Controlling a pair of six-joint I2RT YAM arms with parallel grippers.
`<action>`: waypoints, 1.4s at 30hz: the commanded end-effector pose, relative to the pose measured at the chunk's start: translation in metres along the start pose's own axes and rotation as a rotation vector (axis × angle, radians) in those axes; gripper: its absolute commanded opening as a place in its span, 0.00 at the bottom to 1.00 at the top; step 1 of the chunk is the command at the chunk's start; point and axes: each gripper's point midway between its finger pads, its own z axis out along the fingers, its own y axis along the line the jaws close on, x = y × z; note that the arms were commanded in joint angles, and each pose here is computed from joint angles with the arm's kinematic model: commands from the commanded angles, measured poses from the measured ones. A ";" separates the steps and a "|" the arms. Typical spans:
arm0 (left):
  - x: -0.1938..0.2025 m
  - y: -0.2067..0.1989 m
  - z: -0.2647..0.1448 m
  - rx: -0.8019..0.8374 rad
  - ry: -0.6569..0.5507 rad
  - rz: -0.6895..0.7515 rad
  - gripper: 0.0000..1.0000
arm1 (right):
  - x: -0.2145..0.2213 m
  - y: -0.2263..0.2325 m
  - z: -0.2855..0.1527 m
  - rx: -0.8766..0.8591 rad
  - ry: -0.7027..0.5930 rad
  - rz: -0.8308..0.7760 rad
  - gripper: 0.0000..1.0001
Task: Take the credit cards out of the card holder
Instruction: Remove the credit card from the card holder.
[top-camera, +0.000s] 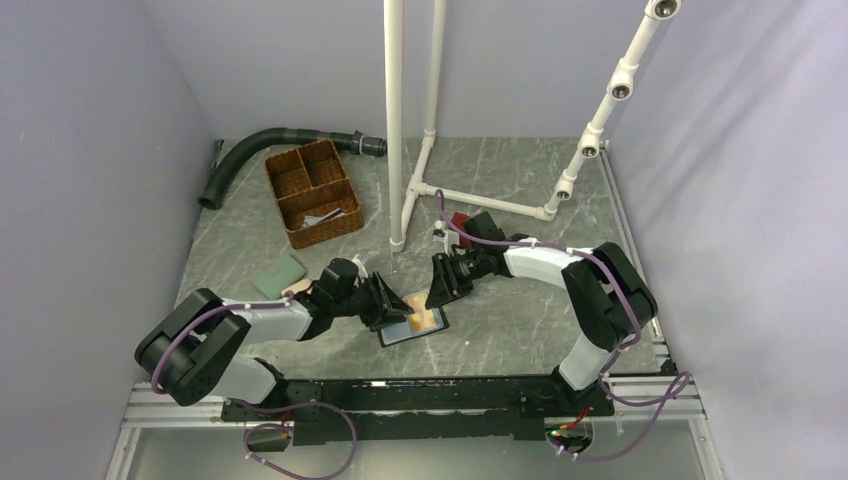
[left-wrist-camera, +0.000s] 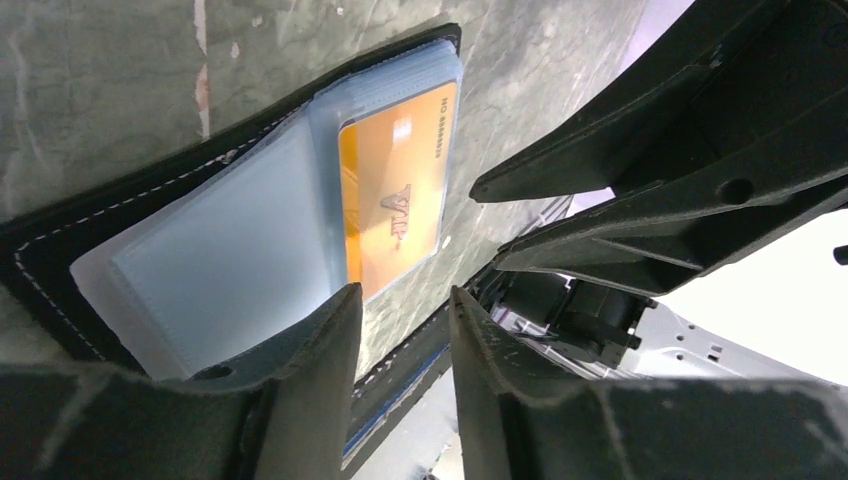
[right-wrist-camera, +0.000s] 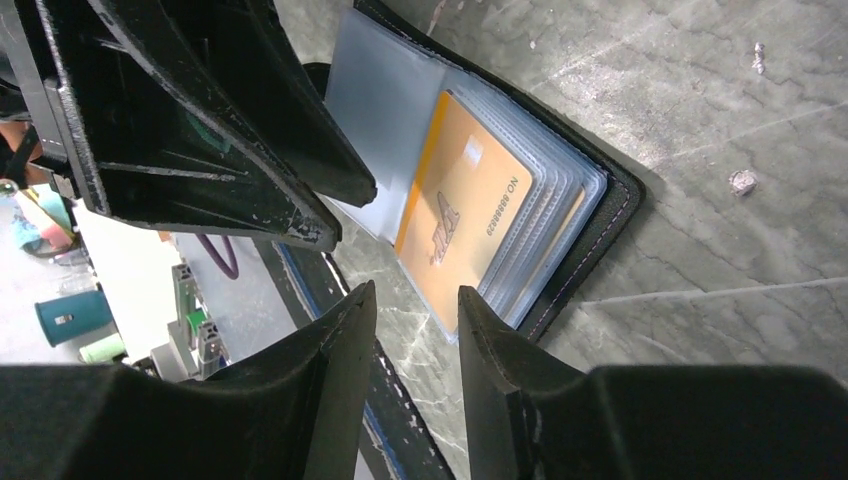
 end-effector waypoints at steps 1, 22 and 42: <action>-0.005 -0.004 0.003 -0.010 -0.020 0.009 0.39 | -0.005 -0.001 0.003 0.000 -0.012 -0.008 0.37; 0.000 0.017 0.017 -0.089 0.017 0.000 0.38 | -0.001 -0.020 0.015 0.090 0.030 -0.015 0.30; -0.002 0.018 0.017 -0.063 -0.001 -0.008 0.25 | 0.016 -0.010 0.037 0.049 0.151 -0.012 0.13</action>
